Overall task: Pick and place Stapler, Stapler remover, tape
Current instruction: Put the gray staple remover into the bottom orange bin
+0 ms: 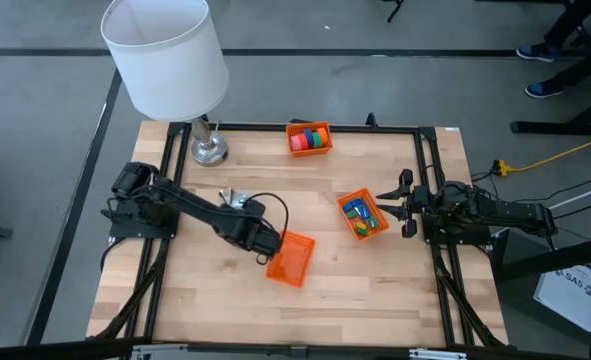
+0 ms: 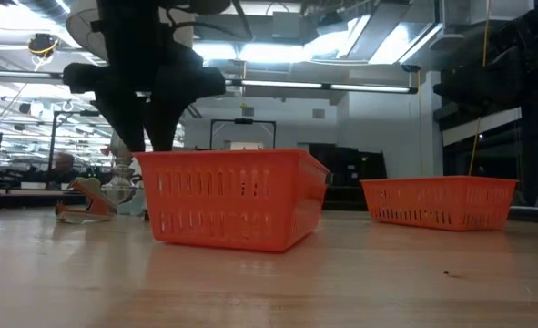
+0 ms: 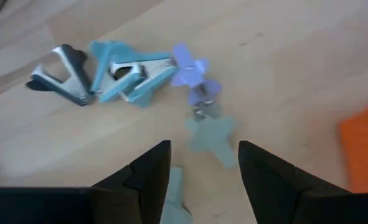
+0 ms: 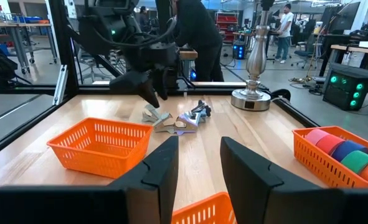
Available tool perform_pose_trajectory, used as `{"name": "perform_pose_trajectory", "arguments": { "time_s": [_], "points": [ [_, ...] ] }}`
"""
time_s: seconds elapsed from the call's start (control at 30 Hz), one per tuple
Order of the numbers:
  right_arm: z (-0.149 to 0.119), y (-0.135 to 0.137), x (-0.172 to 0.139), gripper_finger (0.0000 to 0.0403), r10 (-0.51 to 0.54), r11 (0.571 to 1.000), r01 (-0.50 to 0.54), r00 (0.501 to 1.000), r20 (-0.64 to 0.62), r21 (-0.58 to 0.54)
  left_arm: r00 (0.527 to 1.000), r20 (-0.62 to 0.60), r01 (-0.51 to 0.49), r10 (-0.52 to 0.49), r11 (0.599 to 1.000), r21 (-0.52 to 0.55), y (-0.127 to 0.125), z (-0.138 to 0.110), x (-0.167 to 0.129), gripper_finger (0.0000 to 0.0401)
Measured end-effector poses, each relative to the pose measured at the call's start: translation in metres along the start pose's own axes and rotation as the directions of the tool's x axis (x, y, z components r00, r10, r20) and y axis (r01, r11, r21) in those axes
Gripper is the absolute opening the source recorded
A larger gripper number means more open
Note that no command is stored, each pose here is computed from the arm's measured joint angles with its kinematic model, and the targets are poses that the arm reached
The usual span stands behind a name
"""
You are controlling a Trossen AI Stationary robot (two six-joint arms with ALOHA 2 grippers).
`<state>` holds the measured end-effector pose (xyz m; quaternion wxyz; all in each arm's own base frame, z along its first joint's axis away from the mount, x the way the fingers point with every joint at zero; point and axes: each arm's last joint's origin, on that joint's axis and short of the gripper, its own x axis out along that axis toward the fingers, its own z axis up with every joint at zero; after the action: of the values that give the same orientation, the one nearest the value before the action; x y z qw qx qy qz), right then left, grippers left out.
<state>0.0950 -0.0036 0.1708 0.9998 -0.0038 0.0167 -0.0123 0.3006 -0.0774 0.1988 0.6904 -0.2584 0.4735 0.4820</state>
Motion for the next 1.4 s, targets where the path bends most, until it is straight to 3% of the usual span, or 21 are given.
{"name": "perform_pose_trajectory", "arguments": {
  "time_s": [0.3,0.53,1.13,1.4],
  "points": [
    [0.000,0.000,0.000,0.0124,0.000,1.000,0.000,1.000,0.000,0.000,0.996,-0.086,-0.036,0.035,0.999,-0.015,0.005,0.001,0.002,0.0185],
    [0.000,0.000,0.000,0.0124,0.000,1.000,0.000,1.000,0.000,0.000,0.984,-0.168,-0.058,0.064,0.997,0.044,0.008,-0.010,-0.003,0.0185],
    [0.000,0.000,0.000,0.0124,0.000,1.000,0.000,1.000,0.000,0.000,0.985,-0.174,-0.010,0.020,0.998,0.060,0.002,-0.023,-0.007,0.0185],
    [0.000,0.000,0.000,0.0124,0.000,1.000,0.000,1.000,0.000,0.000,0.962,-0.263,-0.051,0.071,0.995,0.082,-0.005,-0.032,0.007,0.0185]
  ]
}}
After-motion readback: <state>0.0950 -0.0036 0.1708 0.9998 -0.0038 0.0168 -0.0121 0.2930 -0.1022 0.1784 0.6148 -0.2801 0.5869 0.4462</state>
